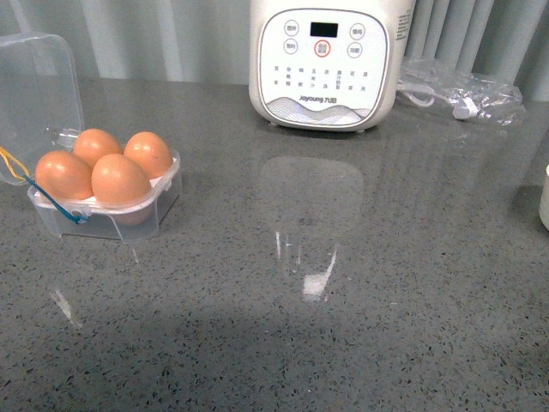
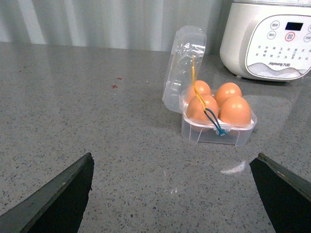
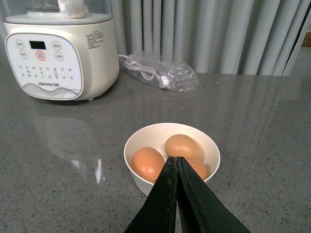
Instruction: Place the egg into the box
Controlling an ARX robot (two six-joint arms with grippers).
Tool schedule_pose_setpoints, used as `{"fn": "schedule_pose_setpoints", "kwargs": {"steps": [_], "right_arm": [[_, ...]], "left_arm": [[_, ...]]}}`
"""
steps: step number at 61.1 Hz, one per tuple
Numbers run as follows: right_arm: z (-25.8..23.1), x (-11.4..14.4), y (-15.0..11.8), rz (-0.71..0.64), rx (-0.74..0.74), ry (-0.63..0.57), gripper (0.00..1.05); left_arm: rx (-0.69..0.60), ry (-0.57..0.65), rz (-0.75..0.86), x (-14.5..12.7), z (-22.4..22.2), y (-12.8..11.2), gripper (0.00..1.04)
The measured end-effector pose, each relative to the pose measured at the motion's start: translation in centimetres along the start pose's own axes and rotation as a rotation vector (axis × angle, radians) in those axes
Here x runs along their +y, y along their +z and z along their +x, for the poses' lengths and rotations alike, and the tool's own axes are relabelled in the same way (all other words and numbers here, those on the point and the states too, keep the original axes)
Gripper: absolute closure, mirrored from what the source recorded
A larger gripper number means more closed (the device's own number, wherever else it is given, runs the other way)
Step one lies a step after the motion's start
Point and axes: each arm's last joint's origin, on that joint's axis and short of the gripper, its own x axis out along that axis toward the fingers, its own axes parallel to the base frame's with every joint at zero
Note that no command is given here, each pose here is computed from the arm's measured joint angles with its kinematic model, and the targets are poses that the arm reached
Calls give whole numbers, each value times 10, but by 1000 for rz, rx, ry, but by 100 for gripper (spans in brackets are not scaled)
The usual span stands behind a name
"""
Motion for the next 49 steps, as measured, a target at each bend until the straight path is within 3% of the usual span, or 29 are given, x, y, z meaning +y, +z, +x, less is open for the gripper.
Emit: {"fn": "schedule_pose_setpoints", "kwargs": {"steps": [49], "right_arm": [[-22, 0, -33, 0, -7, 5, 101]], "left_arm": [[0, 0, 0, 0, 0, 0, 7]]}}
